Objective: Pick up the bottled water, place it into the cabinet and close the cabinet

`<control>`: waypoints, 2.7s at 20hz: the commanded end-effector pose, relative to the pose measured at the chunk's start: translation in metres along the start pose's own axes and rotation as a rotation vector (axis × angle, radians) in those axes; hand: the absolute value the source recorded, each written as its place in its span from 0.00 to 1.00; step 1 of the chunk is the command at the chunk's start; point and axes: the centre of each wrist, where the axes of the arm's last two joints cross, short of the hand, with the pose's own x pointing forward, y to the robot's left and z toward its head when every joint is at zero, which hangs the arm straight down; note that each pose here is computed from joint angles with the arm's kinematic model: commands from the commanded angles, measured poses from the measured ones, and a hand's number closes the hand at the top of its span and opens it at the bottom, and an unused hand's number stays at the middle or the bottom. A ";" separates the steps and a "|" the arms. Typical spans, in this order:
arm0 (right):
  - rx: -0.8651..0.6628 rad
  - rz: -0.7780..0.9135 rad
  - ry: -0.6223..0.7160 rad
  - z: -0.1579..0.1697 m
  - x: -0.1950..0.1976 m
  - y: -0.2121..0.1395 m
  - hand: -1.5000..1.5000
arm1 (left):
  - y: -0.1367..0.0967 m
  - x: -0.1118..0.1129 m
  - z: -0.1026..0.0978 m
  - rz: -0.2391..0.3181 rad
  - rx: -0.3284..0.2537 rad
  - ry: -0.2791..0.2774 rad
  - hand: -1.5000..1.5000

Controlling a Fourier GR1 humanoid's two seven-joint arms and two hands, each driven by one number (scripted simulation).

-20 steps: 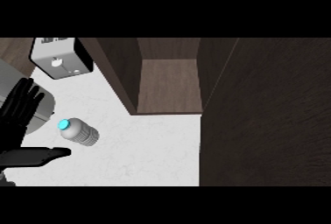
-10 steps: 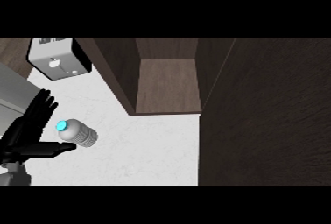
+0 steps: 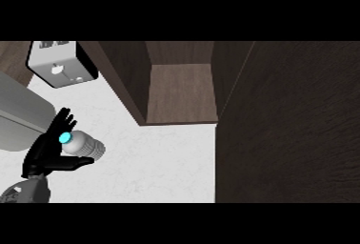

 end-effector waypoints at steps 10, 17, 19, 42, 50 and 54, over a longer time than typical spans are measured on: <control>0.034 0.021 -0.063 0.008 0.036 0.009 0.00 | -0.010 -0.065 -0.002 0.087 -0.097 -0.019 0.00; 0.024 0.018 -0.063 0.007 0.035 0.003 0.00 | -0.017 -0.080 0.002 -0.035 -0.105 -0.081 1.00; 0.036 0.026 -0.080 0.007 0.037 0.008 0.00 | -0.015 -0.083 0.006 -0.065 -0.076 -0.132 1.00; -0.003 0.003 -0.031 0.019 0.020 0.005 0.00 | -0.156 -0.093 0.003 0.048 -0.181 -0.377 1.00; -0.013 0.002 -0.044 0.018 0.031 0.007 0.00 | -0.213 -0.022 -0.036 0.051 -0.163 -0.368 1.00; -0.013 0.011 -0.038 0.017 0.030 0.007 0.00 | -0.249 0.008 -0.034 0.051 -0.186 -0.344 1.00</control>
